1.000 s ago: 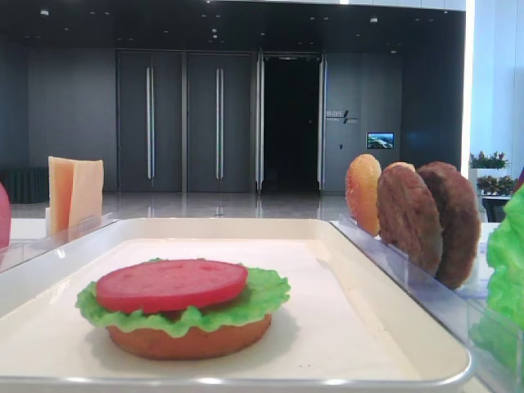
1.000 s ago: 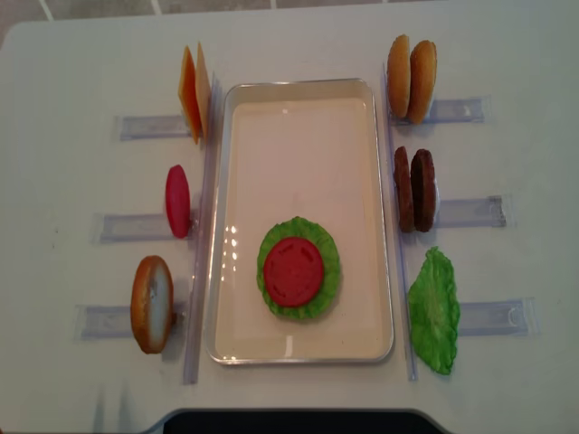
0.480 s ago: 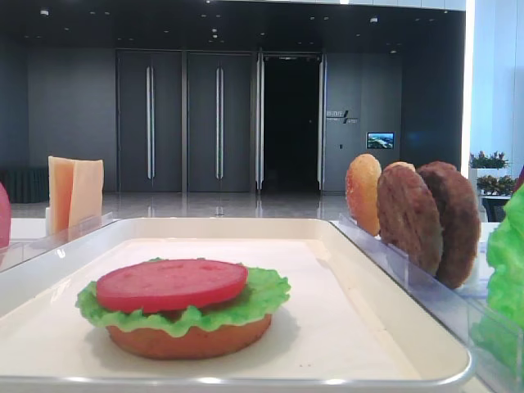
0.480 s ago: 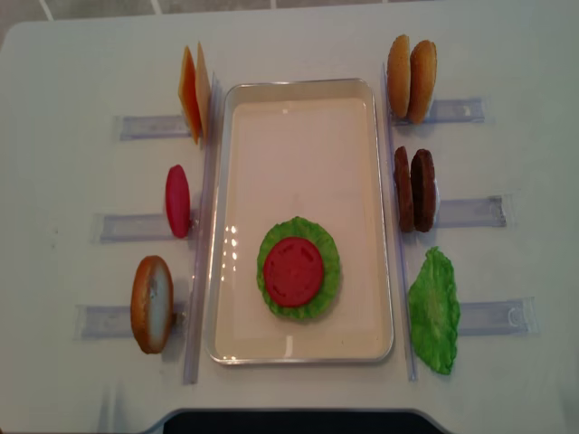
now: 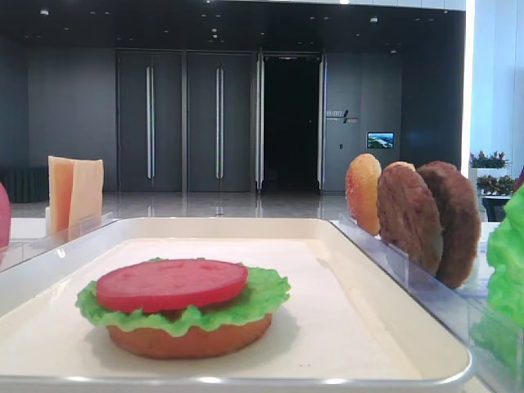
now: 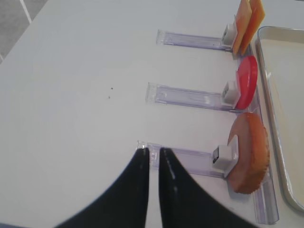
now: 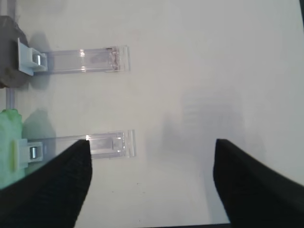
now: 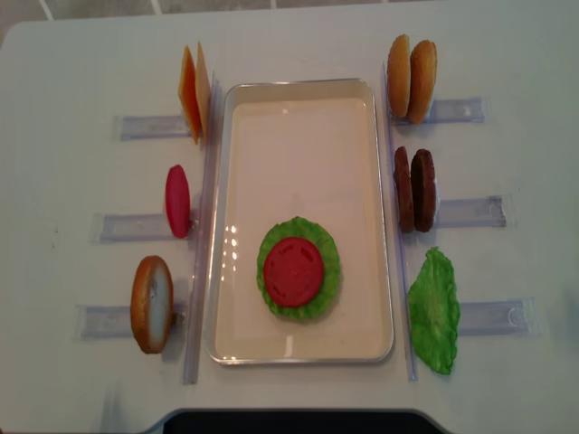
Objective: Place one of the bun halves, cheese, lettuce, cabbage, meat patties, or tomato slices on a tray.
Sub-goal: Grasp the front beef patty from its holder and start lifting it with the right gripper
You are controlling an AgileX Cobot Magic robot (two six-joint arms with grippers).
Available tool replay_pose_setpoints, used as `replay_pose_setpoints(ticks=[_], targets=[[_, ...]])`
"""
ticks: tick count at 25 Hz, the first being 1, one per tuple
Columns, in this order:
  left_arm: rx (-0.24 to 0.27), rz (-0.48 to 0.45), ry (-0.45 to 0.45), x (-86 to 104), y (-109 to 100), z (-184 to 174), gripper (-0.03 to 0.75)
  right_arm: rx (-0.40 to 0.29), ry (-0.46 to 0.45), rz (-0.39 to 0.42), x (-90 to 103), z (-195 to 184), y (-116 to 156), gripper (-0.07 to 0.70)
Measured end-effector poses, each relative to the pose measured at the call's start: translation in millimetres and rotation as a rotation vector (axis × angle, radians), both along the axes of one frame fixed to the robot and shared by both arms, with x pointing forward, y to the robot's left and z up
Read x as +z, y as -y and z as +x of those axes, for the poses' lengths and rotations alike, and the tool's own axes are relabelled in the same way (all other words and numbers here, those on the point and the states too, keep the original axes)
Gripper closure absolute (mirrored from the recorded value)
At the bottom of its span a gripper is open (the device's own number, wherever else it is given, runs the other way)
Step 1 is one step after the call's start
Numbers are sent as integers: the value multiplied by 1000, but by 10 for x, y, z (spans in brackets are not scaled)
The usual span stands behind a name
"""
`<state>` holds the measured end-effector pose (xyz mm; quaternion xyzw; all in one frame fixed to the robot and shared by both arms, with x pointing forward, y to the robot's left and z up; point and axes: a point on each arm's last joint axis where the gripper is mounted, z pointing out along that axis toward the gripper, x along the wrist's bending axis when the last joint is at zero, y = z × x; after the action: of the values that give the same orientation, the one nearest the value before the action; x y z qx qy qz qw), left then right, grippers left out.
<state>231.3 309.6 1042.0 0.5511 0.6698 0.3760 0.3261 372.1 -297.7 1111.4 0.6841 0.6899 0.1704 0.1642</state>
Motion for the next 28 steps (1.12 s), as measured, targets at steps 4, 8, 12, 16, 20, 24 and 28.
replay_pose_setpoints(ticks=[4, 8, 12, 16, 20, 24, 28], targets=[[0, 0, 0, 0, 0, 0, 664, 36, -82, 21, -44, 327, -31, 97], [0, 0, 0, 0, 0, 0, 687, 58, -129, 15, -63, 593, -33, 97], [0, 0, 0, 0, 0, 0, 711, 67, -163, 12, -87, 833, -33, 97], [0, 0, 0, 0, 0, 0, 715, 67, -176, 12, -85, 1025, -33, 97], [0, 0, 0, 0, 0, 0, 716, 61, -184, 15, -84, 1211, -33, 97], [0, 0, 0, 0, 0, 0, 716, 56, -193, 39, -106, 1311, -51, 97], [0, 0, 0, 0, 0, 0, 716, 55, -194, 68, -106, 1315, -75, 97]])
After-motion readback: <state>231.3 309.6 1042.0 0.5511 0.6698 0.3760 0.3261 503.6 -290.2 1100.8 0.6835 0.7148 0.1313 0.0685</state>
